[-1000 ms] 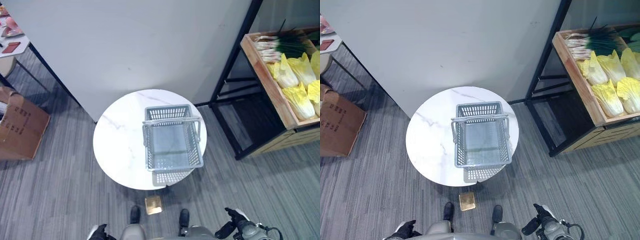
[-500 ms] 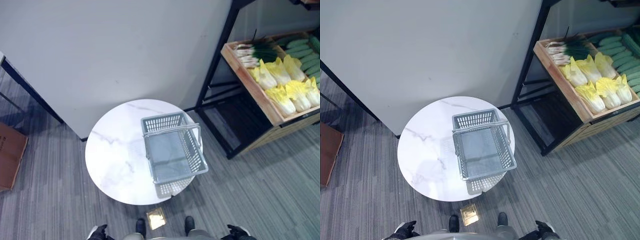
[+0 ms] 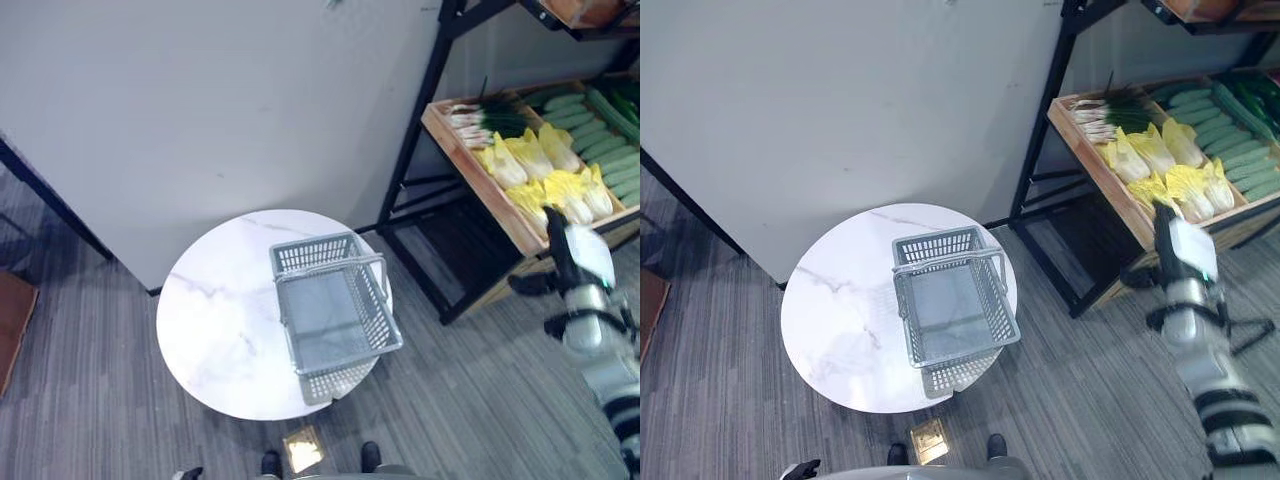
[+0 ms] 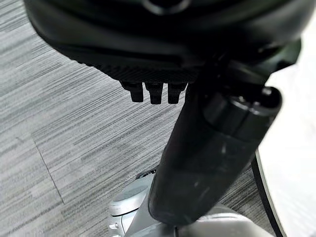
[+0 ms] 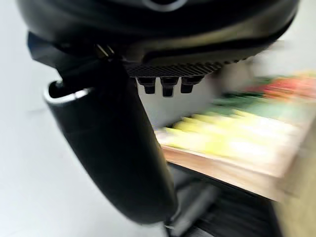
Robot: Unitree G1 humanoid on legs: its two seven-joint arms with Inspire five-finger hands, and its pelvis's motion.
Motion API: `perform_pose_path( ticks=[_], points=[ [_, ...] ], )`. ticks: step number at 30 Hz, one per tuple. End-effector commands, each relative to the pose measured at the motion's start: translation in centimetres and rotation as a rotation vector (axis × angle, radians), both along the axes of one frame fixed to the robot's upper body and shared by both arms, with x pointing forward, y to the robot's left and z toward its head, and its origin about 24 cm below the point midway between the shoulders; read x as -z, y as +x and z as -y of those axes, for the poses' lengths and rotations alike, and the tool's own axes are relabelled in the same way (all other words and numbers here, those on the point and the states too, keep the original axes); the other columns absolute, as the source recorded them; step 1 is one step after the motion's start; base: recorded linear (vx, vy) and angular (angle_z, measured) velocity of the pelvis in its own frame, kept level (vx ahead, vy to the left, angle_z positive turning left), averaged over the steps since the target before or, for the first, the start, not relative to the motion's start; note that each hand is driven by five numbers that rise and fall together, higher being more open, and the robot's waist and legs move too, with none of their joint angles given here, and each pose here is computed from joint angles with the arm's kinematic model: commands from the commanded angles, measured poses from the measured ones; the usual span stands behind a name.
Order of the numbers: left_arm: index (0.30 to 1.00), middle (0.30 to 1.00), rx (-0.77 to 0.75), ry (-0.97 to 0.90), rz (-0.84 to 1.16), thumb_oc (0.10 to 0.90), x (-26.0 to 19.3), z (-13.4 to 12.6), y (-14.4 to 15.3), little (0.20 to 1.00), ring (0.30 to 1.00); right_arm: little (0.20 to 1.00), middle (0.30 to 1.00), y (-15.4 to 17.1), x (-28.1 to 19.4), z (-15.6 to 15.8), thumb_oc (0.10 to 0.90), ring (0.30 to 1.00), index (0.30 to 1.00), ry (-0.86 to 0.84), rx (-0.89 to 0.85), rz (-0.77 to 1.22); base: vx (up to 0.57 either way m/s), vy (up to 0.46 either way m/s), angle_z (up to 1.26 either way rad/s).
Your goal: Get the vegetables into the basket
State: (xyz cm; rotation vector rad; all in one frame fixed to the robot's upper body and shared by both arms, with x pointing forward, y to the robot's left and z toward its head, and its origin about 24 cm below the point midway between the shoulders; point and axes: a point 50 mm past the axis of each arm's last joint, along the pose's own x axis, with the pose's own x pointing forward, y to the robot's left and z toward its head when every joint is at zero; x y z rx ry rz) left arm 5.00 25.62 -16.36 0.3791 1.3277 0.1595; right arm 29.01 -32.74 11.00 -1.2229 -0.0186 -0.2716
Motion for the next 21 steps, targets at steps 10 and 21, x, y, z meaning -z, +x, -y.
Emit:
perform_pose_path(
  ticks=[10, 21],
  points=[
    [1.0, 1.0, 0.016, 0.014, -0.008, 0.9, 0.0, 0.1, 0.6, 1.0, 1.0, 1.0, 1.0, 6.6, -4.8, -12.7, 0.9, 1.0, 1.0, 0.072, -0.495, 0.051, 0.0, -0.032, 0.09],
    [1.0, 1.0, 0.022, -0.001, 0.026, 0.9, 0.0, 0.8, 1.6, 1.0, 1.0, 1.0, 1.0, 9.0, -6.0, -15.8, 0.9, 1.0, 1.0, 0.004, -0.551, -0.025, -0.04, -0.027, 0.07]
  ],
)
